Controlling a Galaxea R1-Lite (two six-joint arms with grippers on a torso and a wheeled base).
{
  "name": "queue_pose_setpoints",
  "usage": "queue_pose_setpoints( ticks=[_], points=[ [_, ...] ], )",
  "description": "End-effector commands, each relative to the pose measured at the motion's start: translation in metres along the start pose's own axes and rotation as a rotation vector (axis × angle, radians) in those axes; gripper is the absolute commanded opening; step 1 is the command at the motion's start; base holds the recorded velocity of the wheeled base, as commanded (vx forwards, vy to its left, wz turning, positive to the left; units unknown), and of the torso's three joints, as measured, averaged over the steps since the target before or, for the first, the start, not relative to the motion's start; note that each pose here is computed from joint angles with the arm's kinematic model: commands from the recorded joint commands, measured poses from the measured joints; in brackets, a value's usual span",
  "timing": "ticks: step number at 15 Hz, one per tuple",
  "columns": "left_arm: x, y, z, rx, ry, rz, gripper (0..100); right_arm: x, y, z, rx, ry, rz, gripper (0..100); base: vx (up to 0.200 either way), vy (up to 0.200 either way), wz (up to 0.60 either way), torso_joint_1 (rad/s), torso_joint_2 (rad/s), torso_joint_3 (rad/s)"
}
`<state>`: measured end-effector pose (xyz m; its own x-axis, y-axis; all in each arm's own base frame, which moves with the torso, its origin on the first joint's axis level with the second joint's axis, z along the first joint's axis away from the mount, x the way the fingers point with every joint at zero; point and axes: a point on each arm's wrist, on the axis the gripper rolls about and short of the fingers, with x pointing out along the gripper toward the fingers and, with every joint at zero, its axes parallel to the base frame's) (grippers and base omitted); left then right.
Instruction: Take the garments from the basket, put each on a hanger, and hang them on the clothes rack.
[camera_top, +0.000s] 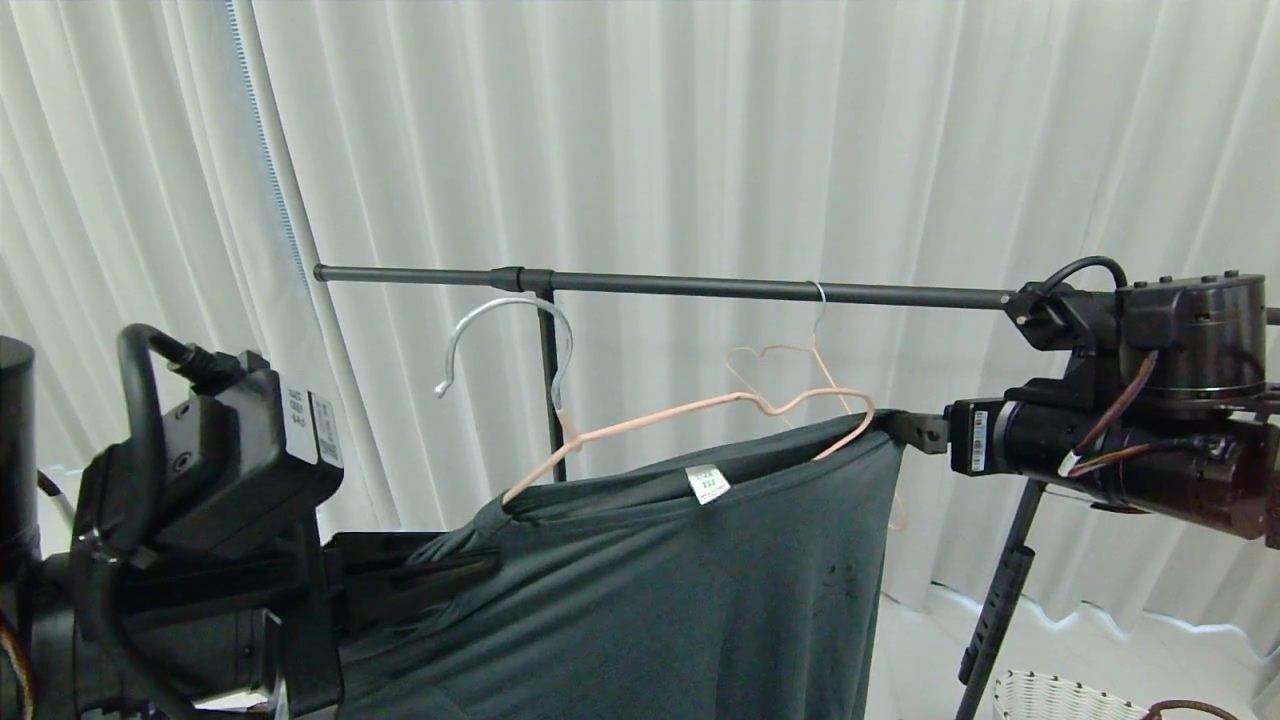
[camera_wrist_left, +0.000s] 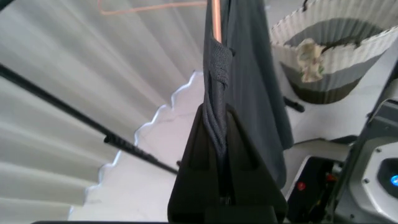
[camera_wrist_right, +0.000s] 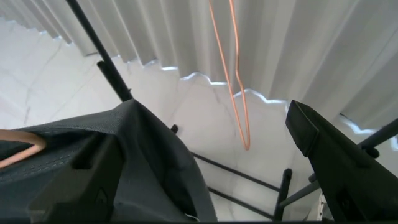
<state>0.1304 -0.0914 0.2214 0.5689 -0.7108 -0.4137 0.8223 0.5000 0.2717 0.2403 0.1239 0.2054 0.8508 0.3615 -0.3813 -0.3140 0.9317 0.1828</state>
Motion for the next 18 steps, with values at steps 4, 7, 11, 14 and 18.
queue_pose_setpoints(
  ticks=[4,7,11,14,18],
  points=[
    [0.012,0.000,-0.015,0.051,0.075,-0.024,0,-0.005,0.001,0.008,-0.018,-0.019,0.033,100,0.000,0.000,0.00,0.000,0.00,0.000],
    [0.024,0.003,-0.018,0.052,0.114,-0.038,0,-0.015,0.002,0.012,-0.026,-0.023,0.043,100,0.000,0.000,0.00,0.000,0.00,0.000],
    [0.044,0.008,-0.024,0.103,0.194,-0.036,0,-0.034,0.008,0.022,-0.064,-0.020,0.100,100,0.000,0.000,0.00,0.000,0.00,0.000],
    [0.055,0.014,-0.024,0.105,0.243,0.004,0,-0.048,0.015,0.021,-0.084,-0.009,0.138,100,0.000,0.000,0.00,0.000,0.00,0.000],
    [0.066,0.019,-0.026,0.102,0.309,0.059,0,-0.066,0.029,0.018,-0.110,0.014,0.208,100,0.000,0.000,0.00,0.000,0.00,0.000]
  ],
)
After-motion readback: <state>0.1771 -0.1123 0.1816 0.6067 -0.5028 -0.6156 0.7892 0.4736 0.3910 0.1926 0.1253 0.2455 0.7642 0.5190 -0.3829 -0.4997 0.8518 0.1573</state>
